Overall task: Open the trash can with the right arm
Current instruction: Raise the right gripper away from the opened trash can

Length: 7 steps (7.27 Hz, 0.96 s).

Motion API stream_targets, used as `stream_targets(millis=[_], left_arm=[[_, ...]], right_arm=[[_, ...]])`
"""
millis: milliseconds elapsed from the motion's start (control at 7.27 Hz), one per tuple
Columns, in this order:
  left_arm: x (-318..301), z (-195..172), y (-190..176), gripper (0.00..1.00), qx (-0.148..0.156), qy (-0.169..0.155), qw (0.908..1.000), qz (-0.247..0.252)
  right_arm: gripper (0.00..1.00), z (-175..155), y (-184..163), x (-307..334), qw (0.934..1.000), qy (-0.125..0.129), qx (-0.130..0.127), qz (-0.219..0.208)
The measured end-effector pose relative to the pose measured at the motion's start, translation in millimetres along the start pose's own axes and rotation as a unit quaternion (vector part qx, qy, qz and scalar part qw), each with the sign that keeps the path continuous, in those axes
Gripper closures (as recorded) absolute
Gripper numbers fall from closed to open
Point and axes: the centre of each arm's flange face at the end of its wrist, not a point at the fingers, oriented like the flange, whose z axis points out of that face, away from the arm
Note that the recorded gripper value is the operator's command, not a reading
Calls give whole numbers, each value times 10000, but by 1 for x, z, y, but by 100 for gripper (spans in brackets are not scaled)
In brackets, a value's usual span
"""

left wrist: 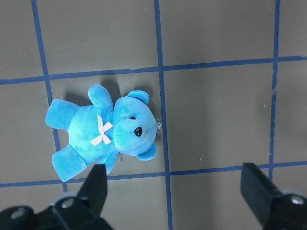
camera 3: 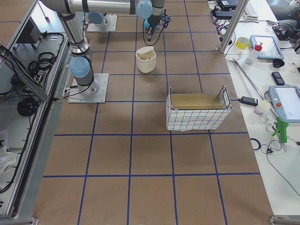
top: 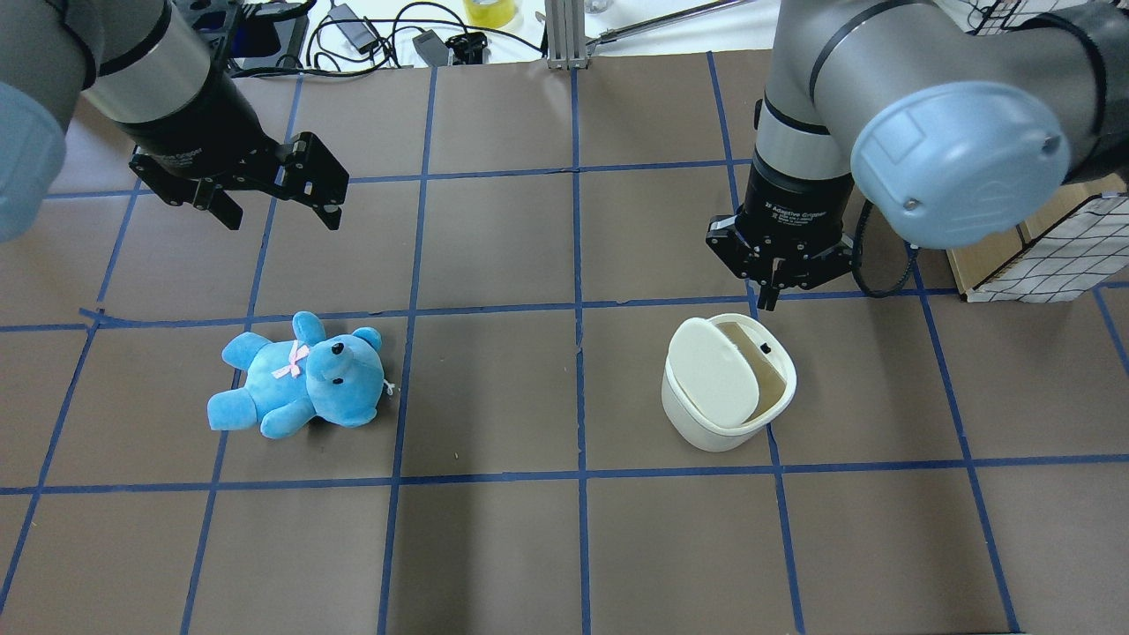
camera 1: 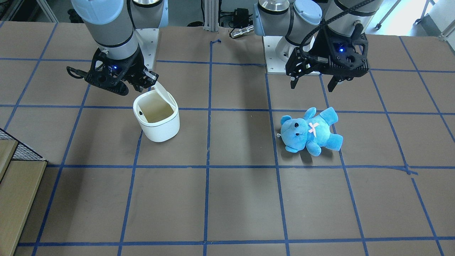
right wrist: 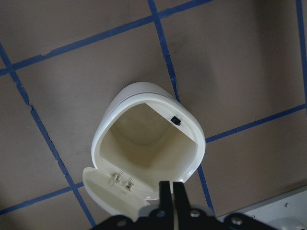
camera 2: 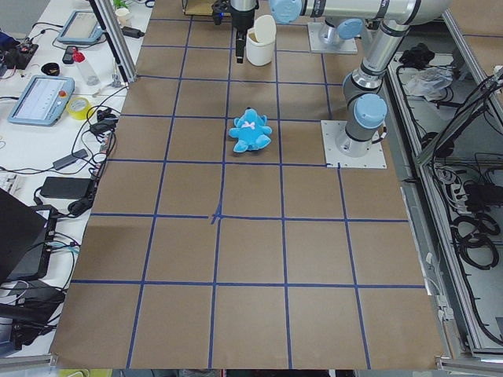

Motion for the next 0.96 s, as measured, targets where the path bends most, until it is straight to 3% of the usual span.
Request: stream_targets(millis=[138, 275, 826, 963], left_arm=[[0, 0, 0, 0, -3, -3, 10000, -3], [0, 0, 0, 0, -4, -15, 10000, -8], [-1, 0, 0, 0, -6, -62, 10000, -15], [-1, 0, 0, 0, -6, -62, 10000, -12]], right_arm=[[42, -7, -1, 0, 10000, -27, 54, -4], [0, -11, -1, 0, 9999, -39, 93, -14], [0, -40, -6, 1, 9989, -117, 403, -222], [0, -48, -9, 2, 9969, -113, 548, -547]])
